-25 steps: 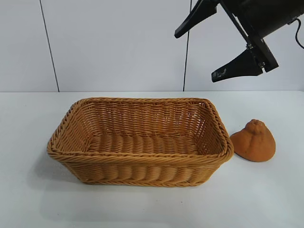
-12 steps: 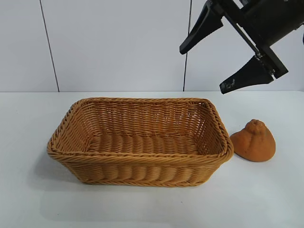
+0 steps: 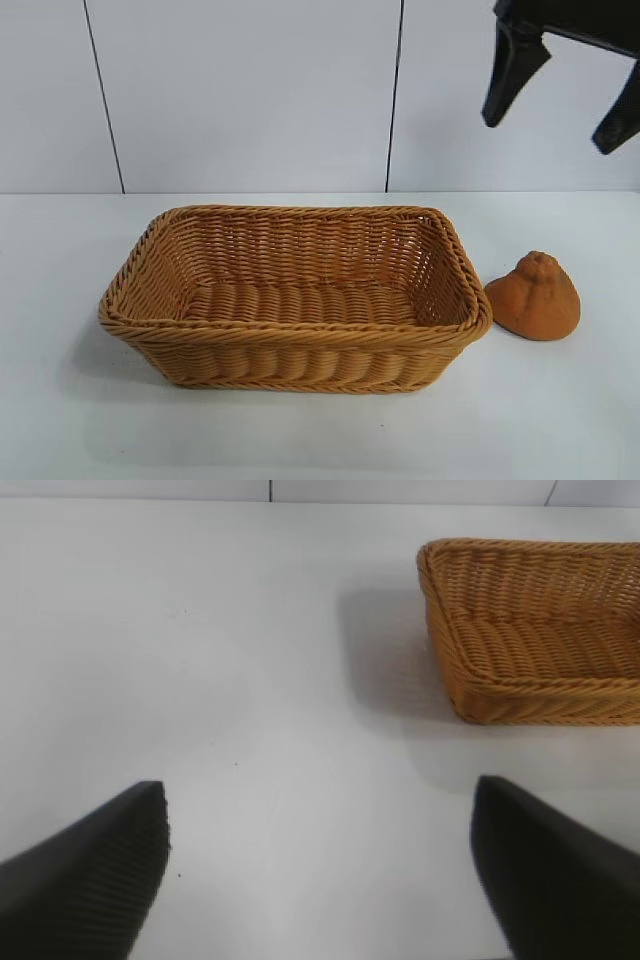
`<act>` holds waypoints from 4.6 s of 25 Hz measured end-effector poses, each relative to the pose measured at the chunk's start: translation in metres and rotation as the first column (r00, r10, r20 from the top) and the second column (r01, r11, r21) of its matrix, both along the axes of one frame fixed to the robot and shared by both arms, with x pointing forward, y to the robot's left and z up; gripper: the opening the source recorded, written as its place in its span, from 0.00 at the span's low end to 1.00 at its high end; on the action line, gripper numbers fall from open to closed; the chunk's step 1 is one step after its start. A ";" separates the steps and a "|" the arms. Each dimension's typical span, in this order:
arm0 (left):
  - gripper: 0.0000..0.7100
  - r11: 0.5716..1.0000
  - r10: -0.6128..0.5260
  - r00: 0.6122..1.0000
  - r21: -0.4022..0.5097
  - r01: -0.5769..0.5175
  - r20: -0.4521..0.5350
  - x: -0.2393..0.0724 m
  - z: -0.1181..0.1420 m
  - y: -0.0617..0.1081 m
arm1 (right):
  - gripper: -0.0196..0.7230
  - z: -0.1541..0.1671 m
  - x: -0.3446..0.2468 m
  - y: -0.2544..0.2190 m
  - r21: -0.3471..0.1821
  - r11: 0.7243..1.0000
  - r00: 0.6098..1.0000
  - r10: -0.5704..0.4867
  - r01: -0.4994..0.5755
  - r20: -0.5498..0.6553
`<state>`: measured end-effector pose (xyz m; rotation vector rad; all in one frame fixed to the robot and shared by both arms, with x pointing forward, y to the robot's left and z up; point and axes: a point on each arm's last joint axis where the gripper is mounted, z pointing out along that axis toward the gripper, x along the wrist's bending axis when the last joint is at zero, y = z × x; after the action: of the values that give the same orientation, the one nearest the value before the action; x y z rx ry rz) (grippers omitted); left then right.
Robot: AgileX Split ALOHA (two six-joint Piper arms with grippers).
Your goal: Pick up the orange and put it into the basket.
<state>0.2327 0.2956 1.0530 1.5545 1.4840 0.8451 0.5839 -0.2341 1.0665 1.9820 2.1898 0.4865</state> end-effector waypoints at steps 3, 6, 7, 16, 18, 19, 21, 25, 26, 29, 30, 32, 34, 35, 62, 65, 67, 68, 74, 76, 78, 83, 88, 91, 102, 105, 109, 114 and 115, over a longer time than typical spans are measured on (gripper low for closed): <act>0.83 1.000 0.003 1.000 -0.005 -0.003 -0.001 0.000 0.000 0.000 | 0.95 -0.009 0.007 -0.016 -0.010 0.999 0.998 -0.051 0.051 -0.026; 0.83 1.000 0.003 1.000 -0.005 -0.003 -0.001 0.000 0.000 0.000 | 0.95 -0.028 0.017 -0.026 0.041 0.996 0.994 -0.075 0.078 -0.082; 0.83 1.000 0.003 1.000 -0.005 -0.003 -0.001 0.000 0.000 0.000 | 0.95 -0.035 0.021 -0.027 0.058 0.995 0.993 -0.070 0.076 -0.098; 0.82 1.000 0.003 1.000 -0.005 -0.003 -0.001 0.000 0.000 0.000 | 0.95 -0.116 0.053 -0.024 0.073 0.989 0.976 -0.112 0.128 -0.187; 0.82 1.000 0.003 1.000 -0.005 -0.003 -0.001 0.000 0.000 0.000 | 0.95 -0.131 0.056 -0.025 0.064 0.988 0.970 -0.126 0.142 -0.210; 0.82 1.000 0.003 1.000 -0.005 -0.003 -0.001 0.000 0.000 0.000 | 0.95 -0.139 0.058 -0.025 0.058 0.987 0.966 -0.132 0.149 -0.224; 0.82 1.000 0.000 1.000 0.000 0.000 0.000 0.000 0.000 0.000 | 0.95 -0.154 0.059 -0.025 0.048 0.987 0.957 -0.139 0.156 -0.254; 0.82 1.000 0.003 1.000 -0.005 -0.003 -0.001 0.000 0.000 0.000 | 0.90 -0.171 0.059 -0.025 0.037 0.986 0.945 -0.142 0.160 -0.295; 0.82 1.000 0.003 1.000 -0.005 -0.003 -0.001 0.000 0.000 0.000 | 0.82 -0.171 0.059 -0.025 0.037 0.986 0.945 -0.142 0.160 -0.296; 0.82 1.000 0.003 1.000 -0.005 -0.003 -0.001 0.000 0.000 0.000 | 0.43 -0.171 0.059 -0.025 0.037 0.987 0.943 -0.141 0.159 -0.301; 0.82 1.000 0.000 1.000 0.000 0.000 0.000 0.000 0.000 0.000 | 0.30 -0.171 0.058 -0.025 0.037 0.987 0.943 -0.140 0.159 -0.303; 0.82 1.000 0.003 1.000 -0.005 -0.003 -0.003 0.000 0.000 0.000 | 0.09 -0.166 0.057 -0.025 0.038 0.987 0.942 -0.137 0.156 -0.305; 0.82 1.000 0.003 1.000 -0.005 -0.003 -0.001 0.000 0.000 0.000 | 0.08 -0.156 0.057 -0.025 0.043 0.987 0.948 -0.135 0.153 -0.287; 0.82 1.000 0.000 1.000 0.000 0.000 -0.001 0.000 0.000 0.000 | 0.08 -0.150 0.056 -0.025 0.046 0.987 0.952 -0.134 0.152 -0.276; 0.82 1.000 0.003 1.000 -0.004 -0.003 -0.001 0.000 0.000 0.000 | 0.08 -0.014 -0.008 0.131 0.302 0.934 0.979 0.158 -0.192 0.131; 0.82 1.000 0.003 1.000 -0.004 -0.003 -0.001 0.000 0.000 0.000 | 0.08 -0.035 -0.011 0.159 0.295 0.926 0.971 0.209 -0.233 0.113; 0.82 1.000 0.003 1.000 -0.004 -0.003 -0.001 0.000 0.000 0.000 | 0.08 -0.054 -0.011 0.172 0.286 0.926 0.969 0.228 -0.245 0.091; 0.82 1.000 0.000 1.000 0.001 0.000 -0.001 0.000 0.000 0.000 | 0.08 -0.061 -0.011 0.177 0.282 0.926 0.968 0.234 -0.249 0.087; 0.82 1.000 0.003 1.000 -0.004 -0.003 -0.001 0.000 0.000 0.000 | 0.08 -0.107 -0.001 0.188 0.258 0.939 0.974 0.225 -0.226 0.034; 0.82 1.000 0.003 1.000 -0.004 -0.003 -0.001 0.000 0.000 0.000 | 0.08 -0.115 0.000 0.188 0.251 0.942 0.974 0.225 -0.222 0.016; 0.82 1.000 0.003 1.000 -0.004 -0.003 -0.001 0.000 0.000 0.000 | 0.08 -0.121 0.001 0.188 0.247 0.944 0.975 0.224 -0.219 0.008; 0.82 1.000 0.003 1.000 -0.004 -0.003 -0.001 0.000 0.000 0.000 | 0.14 -0.123 0.002 0.189 0.244 0.945 0.975 0.221 -0.218 0.018; 0.82 1.000 0.003 1.000 -0.004 -0.003 -0.001 0.000 0.000 0.000 | 0.66 -0.124 0.000 0.188 0.236 0.945 0.972 0.234 -0.228 -0.001; 0.82 1.000 0.003 1.000 -0.004 -0.003 -0.001 0.000 0.000 0.000 | 0.89 -0.125 -0.003 0.187 0.221 0.945 0.967 0.252 -0.239 -0.032; 0.82 1.000 0.003 1.000 -0.004 -0.003 -0.001 0.000 0.000 0.000 | 0.96 -0.090 -0.002 0.180 0.174 0.941 0.947 0.308 -0.289 -0.094; 0.82 1.000 0.003 1.000 -0.004 -0.003 -0.001 0.000 0.000 0.000 | 0.96 -0.058 0.007 0.172 0.094 0.942 0.936 0.330 -0.321 -0.118; 0.82 1.000 0.003 1.000 -0.004 -0.003 -0.001 0.000 0.000 0.000 | 0.96 -0.017 0.025 0.151 -0.049 0.951 0.951 0.302 -0.305 -0.061; 0.82 1.000 0.003 1.000 -0.004 -0.003 -0.001 0.000 0.000 0.000 | 0.96 -0.006 0.050 0.106 -0.086 0.979 0.982 0.186 -0.187 -0.025; 0.82 1.000 0.004 1.000 -0.004 -0.004 -0.001 0.000 0.000 0.000 | 0.96 -0.006 0.055 0.094 -0.095 0.983 0.987 0.158 -0.160 -0.025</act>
<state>0.2327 0.2958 1.0529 1.5504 1.4891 0.8430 0.6391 -0.1405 1.0601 1.7784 2.3465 0.3759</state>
